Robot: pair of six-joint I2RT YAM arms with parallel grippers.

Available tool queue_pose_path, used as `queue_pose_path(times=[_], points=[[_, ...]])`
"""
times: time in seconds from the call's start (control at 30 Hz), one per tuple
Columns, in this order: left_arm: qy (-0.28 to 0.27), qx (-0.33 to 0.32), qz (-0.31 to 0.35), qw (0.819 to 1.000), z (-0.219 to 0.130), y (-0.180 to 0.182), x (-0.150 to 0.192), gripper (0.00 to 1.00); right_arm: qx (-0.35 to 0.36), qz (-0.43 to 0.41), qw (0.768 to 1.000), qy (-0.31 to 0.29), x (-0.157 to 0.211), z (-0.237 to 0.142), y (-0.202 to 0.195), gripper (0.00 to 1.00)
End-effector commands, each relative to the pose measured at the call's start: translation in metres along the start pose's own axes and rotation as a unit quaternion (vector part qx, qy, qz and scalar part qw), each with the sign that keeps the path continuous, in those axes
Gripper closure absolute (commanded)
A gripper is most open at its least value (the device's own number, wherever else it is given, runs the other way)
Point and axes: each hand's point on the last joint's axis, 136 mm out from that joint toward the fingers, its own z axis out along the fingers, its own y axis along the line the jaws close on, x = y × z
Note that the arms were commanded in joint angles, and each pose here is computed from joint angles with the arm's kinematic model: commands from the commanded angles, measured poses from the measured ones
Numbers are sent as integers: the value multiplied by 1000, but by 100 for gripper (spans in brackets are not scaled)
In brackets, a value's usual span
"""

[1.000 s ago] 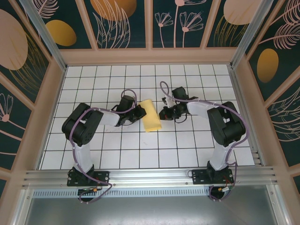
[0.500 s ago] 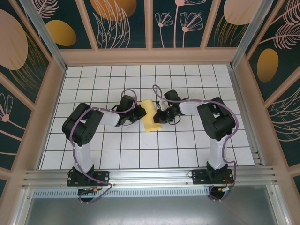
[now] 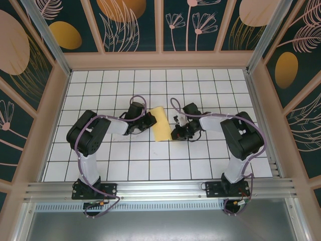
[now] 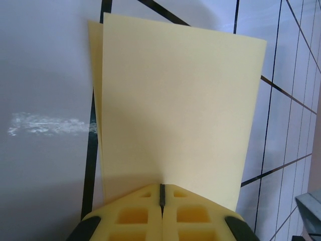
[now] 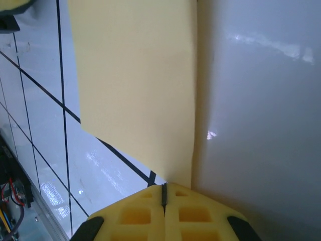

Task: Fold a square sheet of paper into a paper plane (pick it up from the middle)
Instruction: Fold the square sheet of paper in half at the center of the table.

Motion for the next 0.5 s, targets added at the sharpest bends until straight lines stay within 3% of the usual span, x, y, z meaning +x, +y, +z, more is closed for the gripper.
queue_pose_path(times=[0.0, 0.23, 0.47], points=[[50, -154, -26, 986, 11, 98, 44, 92, -15, -27, 997, -65, -44, -25, 28, 99], [54, -153, -26, 986, 11, 98, 45, 93, -20, -9, 994, -103, -106, -8, 32, 100], [58, -153, -27, 986, 11, 99, 47, 93, -50, -4, 994, -92, -127, 16, 33, 100]])
